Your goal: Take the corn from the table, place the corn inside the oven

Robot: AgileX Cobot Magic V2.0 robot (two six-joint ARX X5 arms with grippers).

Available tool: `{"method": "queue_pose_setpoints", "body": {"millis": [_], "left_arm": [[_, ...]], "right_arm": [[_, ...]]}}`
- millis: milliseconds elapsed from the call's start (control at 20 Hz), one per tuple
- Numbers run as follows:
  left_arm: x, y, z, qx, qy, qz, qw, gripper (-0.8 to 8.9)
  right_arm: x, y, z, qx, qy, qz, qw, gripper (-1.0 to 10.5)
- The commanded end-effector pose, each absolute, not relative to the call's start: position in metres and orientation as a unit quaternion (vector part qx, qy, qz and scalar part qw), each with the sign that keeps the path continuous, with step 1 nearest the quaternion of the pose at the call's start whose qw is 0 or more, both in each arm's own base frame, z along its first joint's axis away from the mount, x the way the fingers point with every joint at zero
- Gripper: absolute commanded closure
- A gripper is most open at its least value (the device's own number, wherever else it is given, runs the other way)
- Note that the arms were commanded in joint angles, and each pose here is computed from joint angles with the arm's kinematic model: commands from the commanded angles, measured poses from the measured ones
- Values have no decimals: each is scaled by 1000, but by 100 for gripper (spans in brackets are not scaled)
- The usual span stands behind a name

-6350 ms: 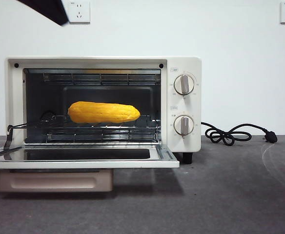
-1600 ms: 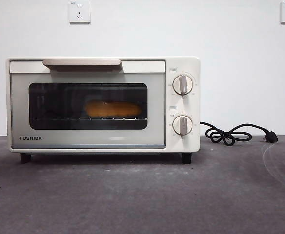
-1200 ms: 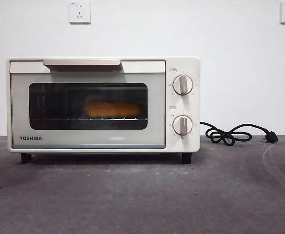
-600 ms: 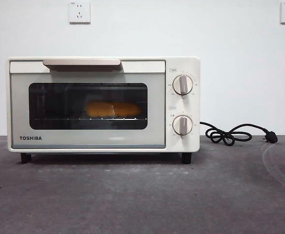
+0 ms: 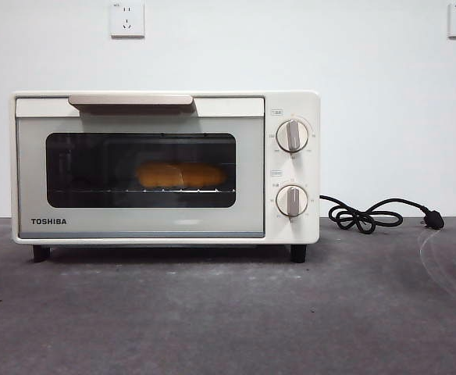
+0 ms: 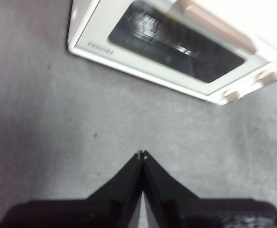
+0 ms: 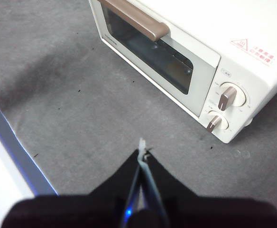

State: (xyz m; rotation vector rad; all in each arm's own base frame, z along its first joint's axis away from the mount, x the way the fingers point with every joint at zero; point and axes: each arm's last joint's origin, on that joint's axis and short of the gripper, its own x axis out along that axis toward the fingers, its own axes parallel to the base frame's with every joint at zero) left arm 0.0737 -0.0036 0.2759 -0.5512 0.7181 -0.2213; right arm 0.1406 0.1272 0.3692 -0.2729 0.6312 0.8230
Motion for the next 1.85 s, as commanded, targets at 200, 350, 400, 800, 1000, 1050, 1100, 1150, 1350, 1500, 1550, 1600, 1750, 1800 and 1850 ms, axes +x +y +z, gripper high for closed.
{"method": "queue_pose_setpoints", "body": {"millis": [200, 350, 400, 800, 1000, 1050, 1100, 1150, 1350, 1500, 1550, 1600, 1750, 1800, 1850], "left_arm": [[57, -7, 281, -212, 288, -89, 930, 817], [44, -9, 290, -188, 205, -111, 954, 817], [42, -9, 296, -177, 156, -120, 964, 817], [65, -16, 263, -32, -148, -172, 973, 817], [82, -18, 219, 18, -96, -146, 985, 818], [85, -18, 210, 22, -78, -139, 987, 817], [88, -18, 201, 25, -59, -133, 989, 817], [90, -18, 192, 26, -42, -125, 991, 818], [96, -18, 165, 28, 10, -107, 994, 818], [95, -17, 151, 33, 73, -106, 991, 817], [94, -17, 149, 34, 86, -101, 991, 817], [95, -17, 149, 34, 83, -99, 991, 817], [95, -16, 149, 34, 84, -95, 991, 817], [95, -16, 149, 34, 84, -94, 991, 817], [95, -16, 149, 34, 84, -93, 992, 817]], "right_arm": [[141, 128, 369, -132, 300, 392, 860, 946], [141, 128, 369, -133, 300, 392, 860, 946], [141, 128, 369, -133, 300, 392, 860, 946], [141, 128, 369, -133, 299, 392, 860, 946], [141, 128, 369, -133, 300, 392, 859, 946], [141, 128, 369, -132, 299, 392, 860, 946], [141, 128, 369, -133, 299, 392, 860, 946], [141, 128, 369, -133, 299, 391, 860, 946], [142, 127, 369, -135, 299, 386, 862, 946], [142, 127, 369, -135, 299, 386, 862, 946], [142, 127, 369, -135, 299, 386, 862, 946], [142, 127, 369, -135, 299, 386, 862, 946], [142, 127, 369, -135, 299, 386, 862, 946], [142, 127, 369, -135, 299, 386, 863, 946], [142, 127, 369, -135, 299, 386, 862, 946]]}}
